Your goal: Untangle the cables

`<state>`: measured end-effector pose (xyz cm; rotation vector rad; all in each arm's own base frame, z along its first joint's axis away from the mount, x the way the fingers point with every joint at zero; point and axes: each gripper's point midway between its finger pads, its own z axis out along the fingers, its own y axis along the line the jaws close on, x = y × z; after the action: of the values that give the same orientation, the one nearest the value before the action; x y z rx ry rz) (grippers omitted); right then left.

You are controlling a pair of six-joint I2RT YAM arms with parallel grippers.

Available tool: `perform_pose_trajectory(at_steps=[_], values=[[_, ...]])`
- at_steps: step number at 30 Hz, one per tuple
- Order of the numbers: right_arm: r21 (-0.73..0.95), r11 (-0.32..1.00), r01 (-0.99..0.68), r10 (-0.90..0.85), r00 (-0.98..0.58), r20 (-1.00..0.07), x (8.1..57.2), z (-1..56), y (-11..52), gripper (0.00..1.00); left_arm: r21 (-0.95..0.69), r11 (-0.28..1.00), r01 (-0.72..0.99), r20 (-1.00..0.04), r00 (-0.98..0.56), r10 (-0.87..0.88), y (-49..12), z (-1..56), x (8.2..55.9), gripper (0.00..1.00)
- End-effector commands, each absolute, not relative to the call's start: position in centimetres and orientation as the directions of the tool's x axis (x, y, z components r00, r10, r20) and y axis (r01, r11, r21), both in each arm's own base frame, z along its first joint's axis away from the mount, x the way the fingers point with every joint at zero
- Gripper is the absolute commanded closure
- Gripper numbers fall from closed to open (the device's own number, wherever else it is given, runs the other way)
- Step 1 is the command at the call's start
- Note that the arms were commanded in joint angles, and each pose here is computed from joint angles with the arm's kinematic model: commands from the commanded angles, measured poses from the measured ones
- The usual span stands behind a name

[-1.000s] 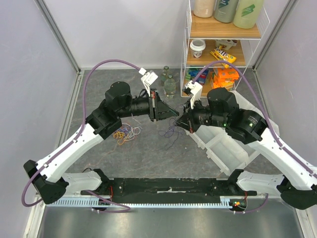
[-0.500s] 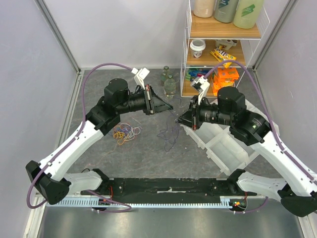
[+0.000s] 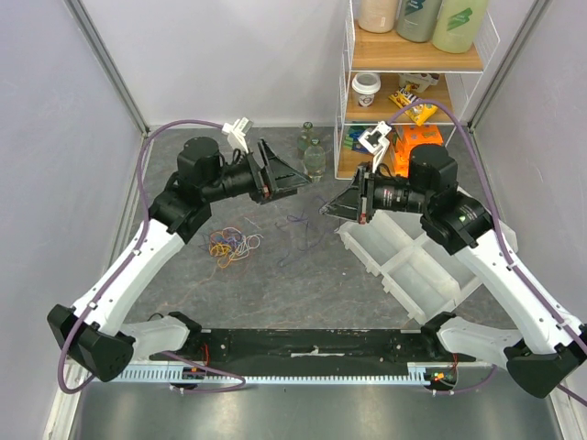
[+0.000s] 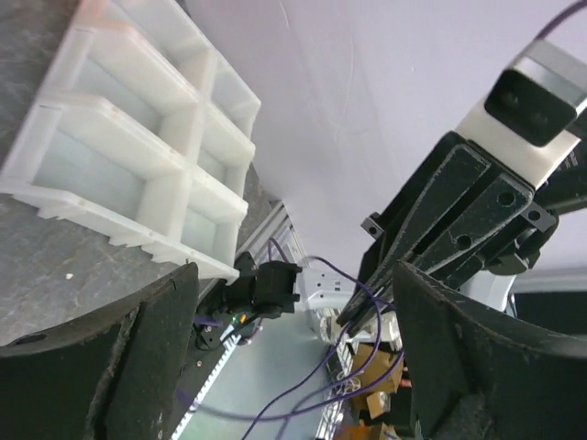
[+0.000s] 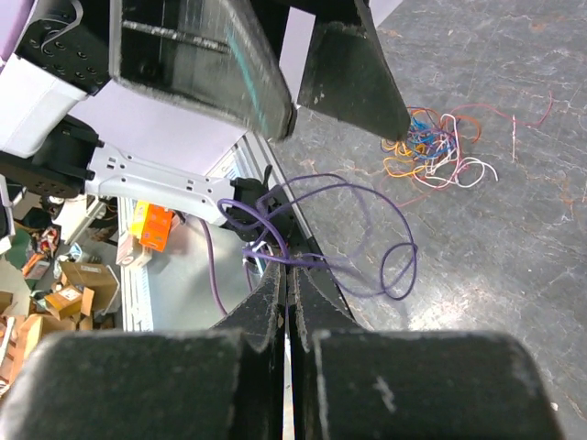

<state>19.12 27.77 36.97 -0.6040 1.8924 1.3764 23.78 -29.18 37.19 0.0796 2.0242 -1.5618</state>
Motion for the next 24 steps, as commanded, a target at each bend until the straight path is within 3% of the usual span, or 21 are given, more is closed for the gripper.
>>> perform_pose_trajectory(at_steps=[1, 5, 9, 13, 19, 24], values=[[0.625, 0.278, -0.73, 0.072, -0.632, -0.771, 19.1, 39.2, 27.6, 1.0, -0.868, 0.329, 0.371, -0.479, -0.8, -0.362, -26.6, 39.4, 23.7, 0.08], [0.632, 0.329, -0.701, 0.081, -0.646, -0.759, 20.1, 38.7, 27.1, 1.0, -0.825, 0.46, 0.329, -0.528, -0.74, -0.417, -23.8, 38.0, 24.4, 0.07], [0.581, 0.517, -0.629, 0.073, -0.644, -0.761, 22.6, 37.0, 25.4, 1.0, -0.751, 0.624, 0.215, -0.571, -0.685, -0.452, -20.4, 35.6, 24.8, 0.09], [0.526, 0.65, -0.549, 0.089, -0.632, -0.77, 24.7, 37.0, 23.3, 1.0, -0.685, 0.7, 0.2, -0.635, -0.635, -0.44, -18.5, 34.8, 24.7, 0.09], [0.334, 0.925, -0.18, 0.186, -0.552, -0.813, 29.7, 37.8, 15.4, 1.0, -0.641, 0.725, 0.252, -0.668, -0.648, -0.366, -19.2, 34.1, 25.5, 0.07], [0.198, 0.974, 0.108, 0.226, -0.449, -0.864, 31.7, 38.4, 8.6, 1.0, -0.602, 0.721, 0.343, -0.7, -0.662, -0.269, -20.3, 33.9, 25.8, 0.07]])
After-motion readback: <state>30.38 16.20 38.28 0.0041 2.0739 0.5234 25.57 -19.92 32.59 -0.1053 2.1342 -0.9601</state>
